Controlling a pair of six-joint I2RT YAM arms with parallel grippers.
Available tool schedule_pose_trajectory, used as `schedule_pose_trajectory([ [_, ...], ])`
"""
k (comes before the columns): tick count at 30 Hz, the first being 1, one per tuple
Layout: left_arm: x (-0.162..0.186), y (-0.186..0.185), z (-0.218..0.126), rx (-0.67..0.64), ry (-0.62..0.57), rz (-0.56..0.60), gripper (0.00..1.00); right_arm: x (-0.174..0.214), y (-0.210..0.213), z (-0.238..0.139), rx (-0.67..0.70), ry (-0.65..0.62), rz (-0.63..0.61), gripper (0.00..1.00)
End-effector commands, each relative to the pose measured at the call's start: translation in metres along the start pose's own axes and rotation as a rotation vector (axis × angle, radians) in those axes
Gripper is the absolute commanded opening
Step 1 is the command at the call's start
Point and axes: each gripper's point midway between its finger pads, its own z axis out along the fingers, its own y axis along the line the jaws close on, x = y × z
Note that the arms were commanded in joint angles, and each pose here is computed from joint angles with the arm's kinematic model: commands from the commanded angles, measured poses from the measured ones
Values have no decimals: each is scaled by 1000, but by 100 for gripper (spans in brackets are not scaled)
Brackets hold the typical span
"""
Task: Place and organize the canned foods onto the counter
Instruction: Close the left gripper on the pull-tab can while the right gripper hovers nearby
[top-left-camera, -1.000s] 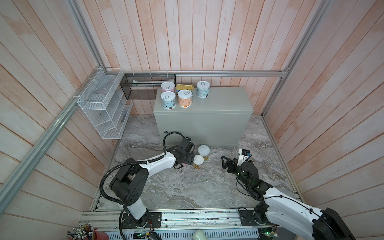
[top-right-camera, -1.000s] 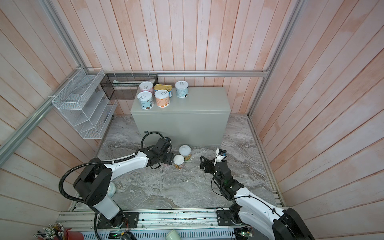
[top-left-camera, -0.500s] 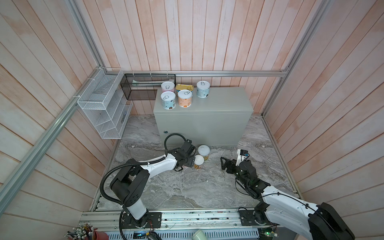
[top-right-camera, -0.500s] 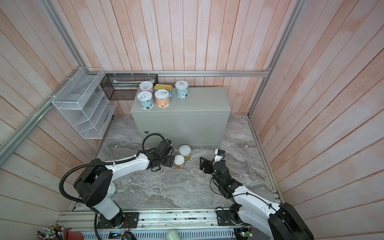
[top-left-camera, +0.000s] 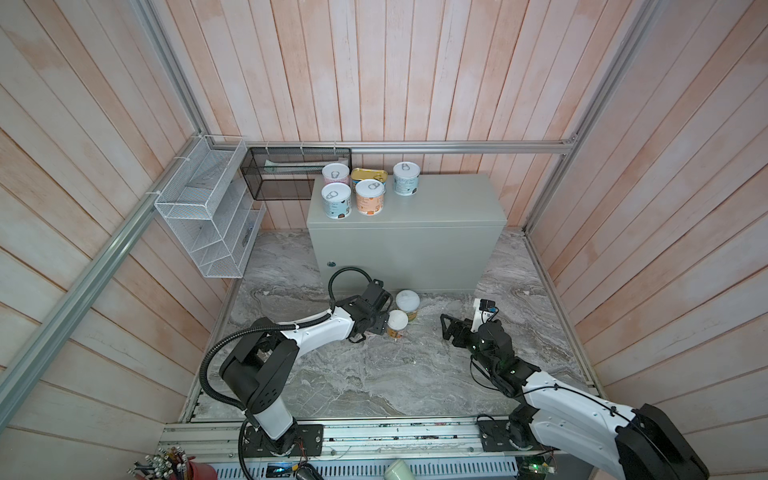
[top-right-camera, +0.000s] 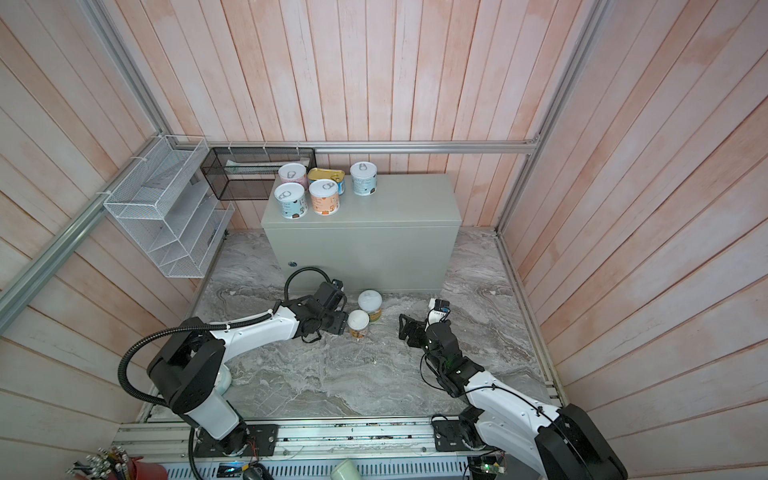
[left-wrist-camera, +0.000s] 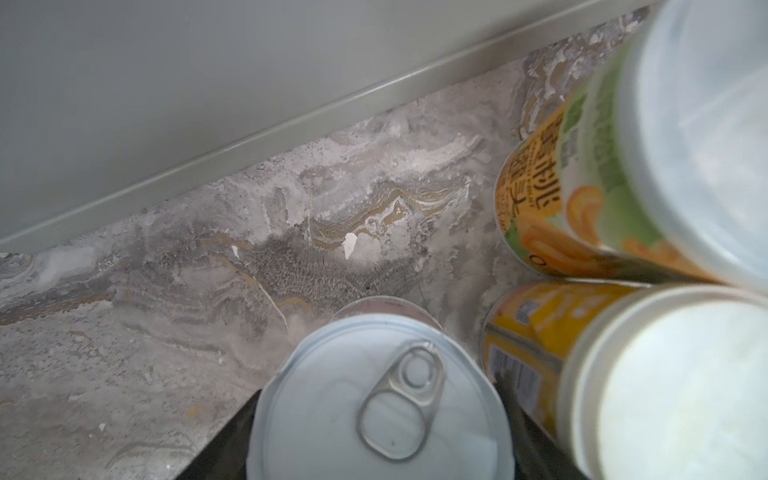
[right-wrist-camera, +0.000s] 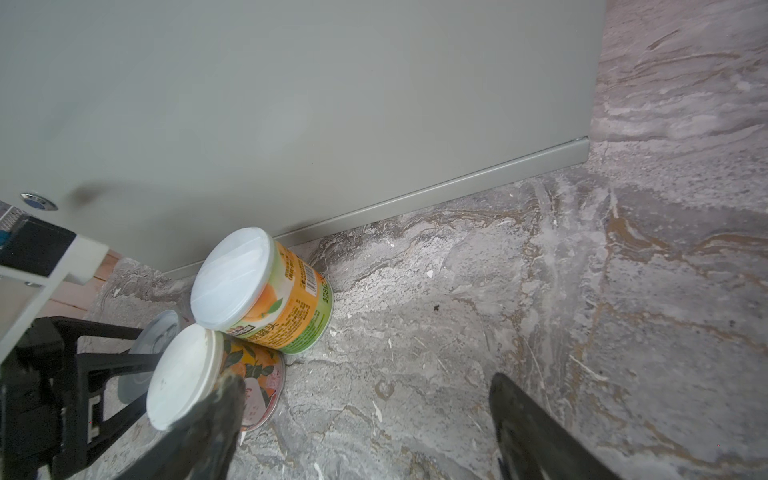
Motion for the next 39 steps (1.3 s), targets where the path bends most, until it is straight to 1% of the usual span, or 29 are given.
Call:
schedule_pose_trajectory([
  [1, -3, 5, -14, -20, -21, 7, 69, -4, 6, 2, -16, -9, 0, 92],
  [2, -3, 5, -16, -19, -22, 8, 67, -3, 7, 2, -22, -7, 1, 92],
  [7, -3, 9, -23, -27, -29, 2, 67, 0, 11, 4, -41, 8, -1, 92],
  [11, -5, 9, -29, -22, -41, -11, 64, 3, 7, 6, -26, 17, -8, 92],
  [19, -13, 4, -41, 15, -55, -12, 63, 7, 5, 6, -21, 24, -23, 92],
  [24, -18, 9, -42, -21, -47, 5, 63, 7, -3, 3, 6, 15, -25, 92],
  [32, -28, -10, -59, 104, -80, -32, 60, 12, 4, 0, -37, 39, -31, 92],
  [35, -30, -17, -64, 147, -81, -20, 60, 14, 9, -1, -55, 50, -43, 92],
  [39, -31, -19, -64, 154, -67, -13, 60, 15, 25, -3, -91, 45, -93, 92],
])
